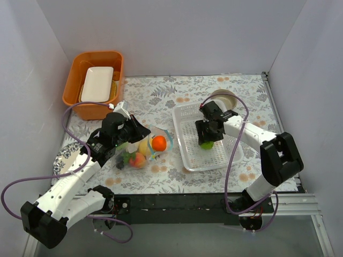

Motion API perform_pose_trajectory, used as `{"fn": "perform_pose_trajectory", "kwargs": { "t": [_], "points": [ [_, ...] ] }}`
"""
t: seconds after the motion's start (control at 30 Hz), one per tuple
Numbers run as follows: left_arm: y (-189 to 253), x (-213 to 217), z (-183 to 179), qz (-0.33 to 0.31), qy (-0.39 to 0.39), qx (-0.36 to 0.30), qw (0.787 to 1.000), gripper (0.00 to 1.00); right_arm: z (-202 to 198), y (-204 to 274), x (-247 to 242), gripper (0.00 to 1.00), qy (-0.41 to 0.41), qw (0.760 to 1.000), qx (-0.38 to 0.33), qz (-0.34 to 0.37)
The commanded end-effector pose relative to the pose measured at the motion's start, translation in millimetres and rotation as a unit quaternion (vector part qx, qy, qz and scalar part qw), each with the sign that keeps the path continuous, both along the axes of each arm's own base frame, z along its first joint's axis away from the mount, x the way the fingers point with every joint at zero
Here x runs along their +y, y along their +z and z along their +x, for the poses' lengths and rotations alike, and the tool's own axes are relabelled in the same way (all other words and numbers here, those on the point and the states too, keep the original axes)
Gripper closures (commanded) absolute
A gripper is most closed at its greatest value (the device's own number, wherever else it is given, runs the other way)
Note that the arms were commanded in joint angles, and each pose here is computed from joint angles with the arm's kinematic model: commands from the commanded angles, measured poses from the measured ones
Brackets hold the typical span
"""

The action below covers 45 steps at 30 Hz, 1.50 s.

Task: Place the food in the zip-top bag and seal the zipper
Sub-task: Pick up the fake fruit from the bin, then place the fake fruit in the zipper food storage bag.

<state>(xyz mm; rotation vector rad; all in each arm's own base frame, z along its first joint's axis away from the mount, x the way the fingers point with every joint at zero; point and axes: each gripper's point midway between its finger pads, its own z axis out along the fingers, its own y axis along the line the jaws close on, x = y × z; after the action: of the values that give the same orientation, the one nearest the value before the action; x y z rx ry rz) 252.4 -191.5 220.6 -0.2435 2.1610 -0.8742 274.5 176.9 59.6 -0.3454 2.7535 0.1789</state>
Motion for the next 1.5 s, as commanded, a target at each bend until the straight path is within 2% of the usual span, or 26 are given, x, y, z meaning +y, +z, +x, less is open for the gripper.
{"fn": "perform_pose_trajectory", "kwargs": {
  "t": [0.0,0.23,0.4,0.53,0.7,0.87,1.2,1.37,1.47],
  "points": [
    [12.6,-0.5,-2.1,-0.01,-0.006,-0.017,1.0,1.0,-1.1,28.5,12.3,0.52,0.002,0.999,-0.023,0.048],
    [15.9,-0.7,-1.8,-0.013,-0.006,-0.02,1.0,1.0,1.1,92.1,50.5,0.53,0.013,0.981,-0.07,0.18],
    [16.8,-1.7,-0.6,-0.013,-0.006,-0.02,1.0,1.0,-5.8,142.5,91.2,0.53,0.051,0.94,-0.105,0.319],
    [17.1,-2.7,-0.9,-0.014,-0.009,-0.019,1.0,1.0,-19.8,152.6,123.0,0.54,0.082,0.919,-0.099,0.374],
    [20.4,-1.3,-1.7,-0.017,-0.005,-0.022,1.0,1.0,-36.0,144.0,164.3,0.54,0.107,0.908,-0.065,0.401],
    [27.6,-3.4,-1.1,-0.03,-0.004,-0.025,0.999,1.0,-44.1,146.1,196.5,0.54,0.127,0.885,-0.063,0.443],
    [30.6,-1.6,-1.4,-0.027,-0.002,-0.03,0.999,1.0,-44.5,127.9,236.6,0.53,0.151,0.87,-0.056,0.465],
    [34.1,3.2,-0.8,-0.025,0.01,-0.036,0.999,1.0,-55.6,120.8,251.6,0.47,0.178,0.867,-0.039,0.464],
    [33.6,5.7,0.0,-0.023,0.018,-0.037,0.999,1.0,-65.6,116.4,259.3,0.36,0.208,0.862,-0.027,0.46]
  ]
}}
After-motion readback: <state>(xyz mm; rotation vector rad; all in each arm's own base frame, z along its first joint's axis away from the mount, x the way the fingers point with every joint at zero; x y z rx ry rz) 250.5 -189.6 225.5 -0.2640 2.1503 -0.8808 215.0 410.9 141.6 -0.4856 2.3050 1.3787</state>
